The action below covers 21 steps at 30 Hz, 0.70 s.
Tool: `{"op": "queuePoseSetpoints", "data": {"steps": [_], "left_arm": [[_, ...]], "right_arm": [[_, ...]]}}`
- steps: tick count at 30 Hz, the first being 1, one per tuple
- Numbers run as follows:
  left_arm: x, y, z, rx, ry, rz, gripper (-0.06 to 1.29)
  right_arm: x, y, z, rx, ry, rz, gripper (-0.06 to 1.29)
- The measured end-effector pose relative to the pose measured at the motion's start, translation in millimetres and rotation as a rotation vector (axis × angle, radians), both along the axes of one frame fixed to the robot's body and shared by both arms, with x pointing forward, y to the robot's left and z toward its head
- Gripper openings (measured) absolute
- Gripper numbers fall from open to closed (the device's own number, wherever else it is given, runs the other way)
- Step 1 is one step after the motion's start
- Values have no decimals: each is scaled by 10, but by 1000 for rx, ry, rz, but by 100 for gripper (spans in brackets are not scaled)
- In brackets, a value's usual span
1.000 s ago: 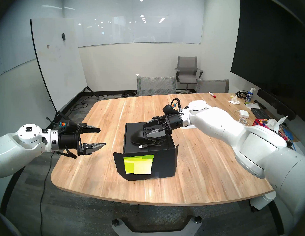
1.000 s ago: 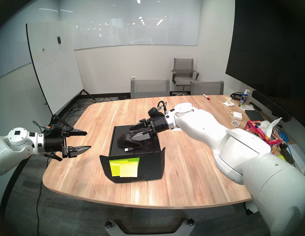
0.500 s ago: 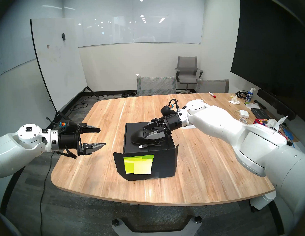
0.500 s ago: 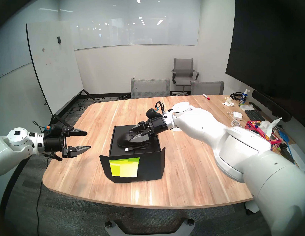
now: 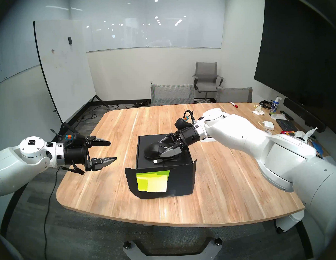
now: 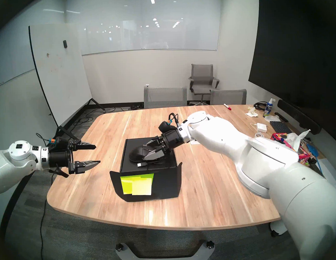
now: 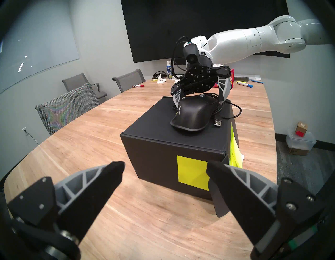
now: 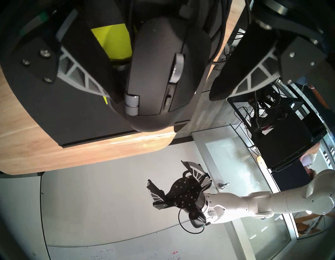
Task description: Open the box and place the mouse inside
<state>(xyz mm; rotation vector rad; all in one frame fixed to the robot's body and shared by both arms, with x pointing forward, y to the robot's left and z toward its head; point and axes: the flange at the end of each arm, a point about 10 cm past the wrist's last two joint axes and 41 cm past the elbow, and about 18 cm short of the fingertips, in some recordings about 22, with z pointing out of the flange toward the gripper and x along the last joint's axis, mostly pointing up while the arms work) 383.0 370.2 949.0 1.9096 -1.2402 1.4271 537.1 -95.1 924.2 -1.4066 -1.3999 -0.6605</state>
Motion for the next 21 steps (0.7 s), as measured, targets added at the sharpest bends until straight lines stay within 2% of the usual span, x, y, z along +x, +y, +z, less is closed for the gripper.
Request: {"op": "queuePoseSetpoints", "data": {"steps": [7,14,21], "left_arm": [[0,0,0,0,0,0,123],[0,0,1,0,0,0,123],[0,1,1,0,0,0,123]], "right_arm": [[21,-12,36,-14,-13,2,123],[56,-63,147,37,-76,6,123],[68,-98,191,48,-100,6,123]]}}
